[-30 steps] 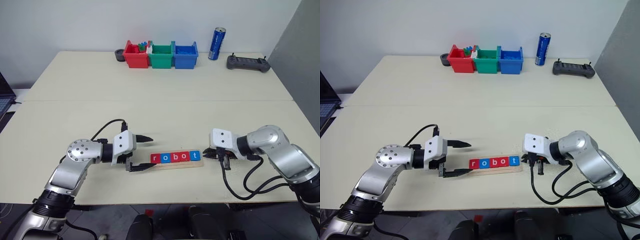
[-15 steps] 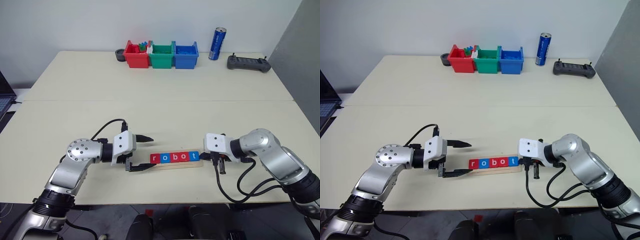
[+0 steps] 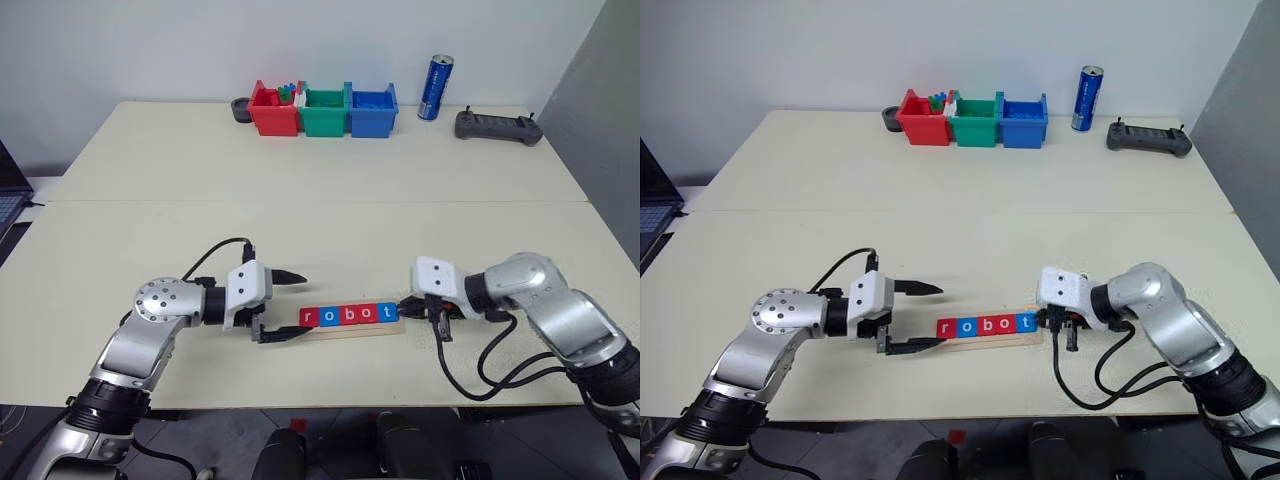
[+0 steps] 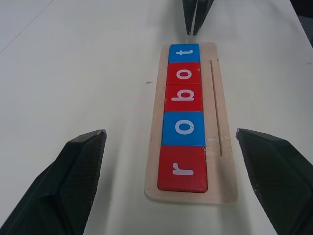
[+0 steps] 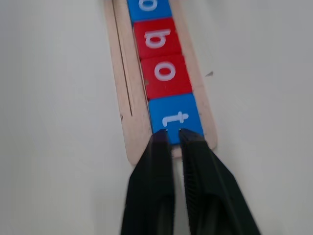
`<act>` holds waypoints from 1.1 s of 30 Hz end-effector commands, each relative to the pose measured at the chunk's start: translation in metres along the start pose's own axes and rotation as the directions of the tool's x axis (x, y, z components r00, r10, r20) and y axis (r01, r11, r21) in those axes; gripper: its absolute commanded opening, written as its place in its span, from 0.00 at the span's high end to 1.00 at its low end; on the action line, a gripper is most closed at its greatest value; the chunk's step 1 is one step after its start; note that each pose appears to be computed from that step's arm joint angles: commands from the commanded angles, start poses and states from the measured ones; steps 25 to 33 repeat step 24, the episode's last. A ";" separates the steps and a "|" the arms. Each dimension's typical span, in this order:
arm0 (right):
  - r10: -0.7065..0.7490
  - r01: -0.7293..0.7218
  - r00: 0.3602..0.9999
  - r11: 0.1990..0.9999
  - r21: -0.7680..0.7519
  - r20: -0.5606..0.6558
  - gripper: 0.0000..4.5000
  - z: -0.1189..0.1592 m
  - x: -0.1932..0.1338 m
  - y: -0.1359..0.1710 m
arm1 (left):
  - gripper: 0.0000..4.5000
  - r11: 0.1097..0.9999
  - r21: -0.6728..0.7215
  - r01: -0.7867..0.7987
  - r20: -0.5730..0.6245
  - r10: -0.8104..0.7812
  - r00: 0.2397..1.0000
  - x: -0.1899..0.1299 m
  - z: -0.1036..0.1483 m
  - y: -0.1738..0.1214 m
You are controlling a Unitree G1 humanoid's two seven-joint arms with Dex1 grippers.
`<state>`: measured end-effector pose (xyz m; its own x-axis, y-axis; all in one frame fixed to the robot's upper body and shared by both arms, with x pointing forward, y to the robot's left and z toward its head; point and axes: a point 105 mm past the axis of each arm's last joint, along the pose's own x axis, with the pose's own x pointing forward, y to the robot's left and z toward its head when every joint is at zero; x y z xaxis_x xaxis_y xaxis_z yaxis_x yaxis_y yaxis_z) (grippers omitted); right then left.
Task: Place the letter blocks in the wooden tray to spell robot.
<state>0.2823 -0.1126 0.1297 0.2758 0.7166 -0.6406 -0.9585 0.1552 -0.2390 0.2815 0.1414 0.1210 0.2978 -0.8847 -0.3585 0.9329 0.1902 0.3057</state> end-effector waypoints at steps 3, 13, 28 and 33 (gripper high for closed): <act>-0.028 0.023 0.986 0.999 0.032 0.166 0.48 0.027 -0.030 0.006 | 0.00 0.997 0.029 -0.077 0.010 0.077 0.997 -0.014 0.015 0.008; 0.004 -0.006 0.978 1.000 0.008 0.207 0.01 0.030 -0.036 0.017 | 0.00 0.997 0.020 -0.070 -0.027 0.071 0.997 -0.024 0.021 0.007; 0.014 -0.010 0.976 1.000 -0.021 0.216 0.01 0.029 -0.033 0.016 | 0.00 0.998 0.008 -0.062 -0.011 0.062 0.998 -0.026 0.022 0.004; 0.014 -0.010 0.976 1.000 -0.021 0.216 0.01 0.029 -0.033 0.016 | 0.00 0.998 0.008 -0.062 -0.011 0.062 0.998 -0.026 0.022 0.004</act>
